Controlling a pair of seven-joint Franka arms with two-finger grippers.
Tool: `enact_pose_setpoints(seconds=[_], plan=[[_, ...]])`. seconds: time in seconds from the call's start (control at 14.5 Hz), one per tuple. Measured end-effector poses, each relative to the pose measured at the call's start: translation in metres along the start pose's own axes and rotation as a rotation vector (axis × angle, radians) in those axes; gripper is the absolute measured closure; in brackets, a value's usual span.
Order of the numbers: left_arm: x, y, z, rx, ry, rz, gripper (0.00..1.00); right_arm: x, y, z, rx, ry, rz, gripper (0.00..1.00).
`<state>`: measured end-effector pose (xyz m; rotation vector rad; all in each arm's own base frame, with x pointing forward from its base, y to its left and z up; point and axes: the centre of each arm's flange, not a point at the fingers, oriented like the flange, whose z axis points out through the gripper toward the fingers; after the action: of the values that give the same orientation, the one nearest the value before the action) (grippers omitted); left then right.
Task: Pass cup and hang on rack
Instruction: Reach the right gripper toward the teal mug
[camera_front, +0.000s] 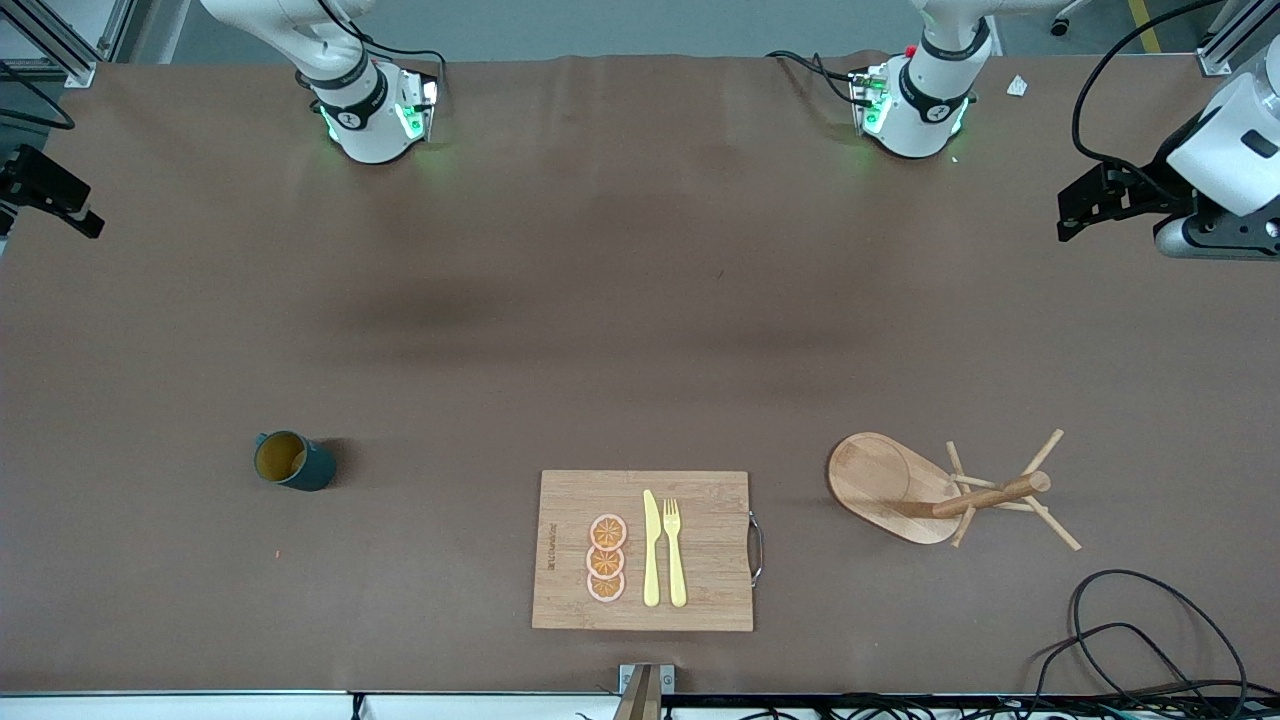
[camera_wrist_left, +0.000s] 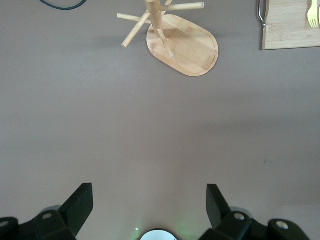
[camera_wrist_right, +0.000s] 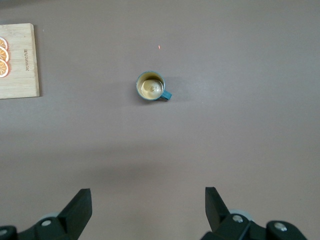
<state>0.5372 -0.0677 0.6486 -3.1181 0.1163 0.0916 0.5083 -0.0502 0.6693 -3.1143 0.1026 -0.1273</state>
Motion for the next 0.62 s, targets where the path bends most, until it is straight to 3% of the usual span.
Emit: enact_pose_setpoints(seconds=[0.62], plan=[[0.0, 0.0, 0.0, 0.0, 0.0, 0.001, 0.0, 0.007, 0.001, 0.011, -0.013, -0.011, 0.001, 0.0]])
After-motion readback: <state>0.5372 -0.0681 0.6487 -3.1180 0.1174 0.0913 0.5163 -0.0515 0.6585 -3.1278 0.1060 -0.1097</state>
